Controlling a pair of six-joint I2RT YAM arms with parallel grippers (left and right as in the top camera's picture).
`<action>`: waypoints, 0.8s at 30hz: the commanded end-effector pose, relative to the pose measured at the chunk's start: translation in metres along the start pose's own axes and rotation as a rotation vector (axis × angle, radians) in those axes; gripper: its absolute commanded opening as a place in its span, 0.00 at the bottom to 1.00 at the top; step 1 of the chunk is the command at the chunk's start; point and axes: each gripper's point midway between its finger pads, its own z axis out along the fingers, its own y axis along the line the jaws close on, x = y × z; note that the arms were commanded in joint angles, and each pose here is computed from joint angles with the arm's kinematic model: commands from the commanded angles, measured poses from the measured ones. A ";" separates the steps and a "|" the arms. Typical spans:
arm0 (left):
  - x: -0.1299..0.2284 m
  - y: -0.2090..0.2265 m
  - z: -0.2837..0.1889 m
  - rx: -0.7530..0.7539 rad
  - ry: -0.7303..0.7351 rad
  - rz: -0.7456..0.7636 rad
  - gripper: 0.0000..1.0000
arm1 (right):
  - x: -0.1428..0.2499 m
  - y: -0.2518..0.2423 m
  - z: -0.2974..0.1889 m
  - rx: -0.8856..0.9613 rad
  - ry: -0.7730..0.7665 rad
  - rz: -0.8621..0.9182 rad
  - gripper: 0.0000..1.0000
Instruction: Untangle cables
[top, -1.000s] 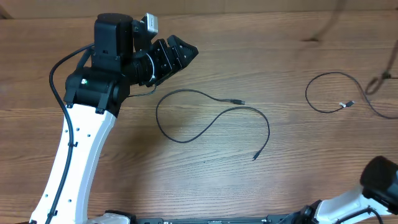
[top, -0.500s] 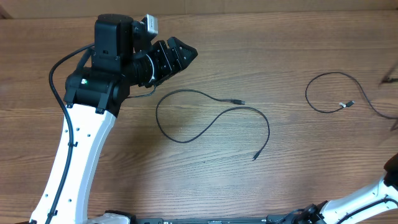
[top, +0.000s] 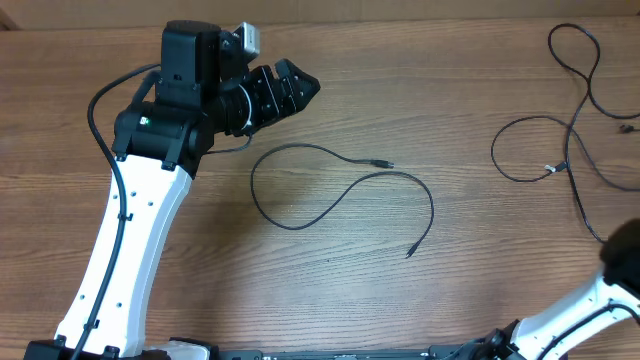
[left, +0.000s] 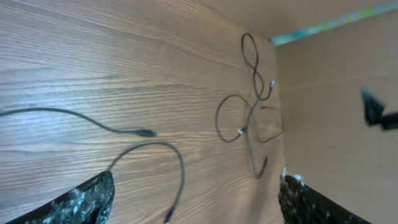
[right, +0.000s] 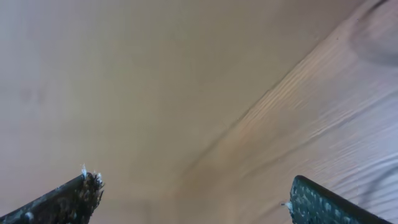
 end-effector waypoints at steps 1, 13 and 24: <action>-0.008 0.018 -0.009 -0.051 -0.013 0.097 0.85 | 0.057 0.070 0.011 -0.117 0.128 -0.184 0.96; 0.008 0.092 -0.032 -0.362 0.043 0.037 1.00 | 0.222 0.094 0.078 0.006 0.549 -0.436 0.96; 0.000 0.146 -0.073 -0.481 0.001 -0.175 1.00 | 0.367 0.103 0.108 0.151 0.844 -0.587 0.93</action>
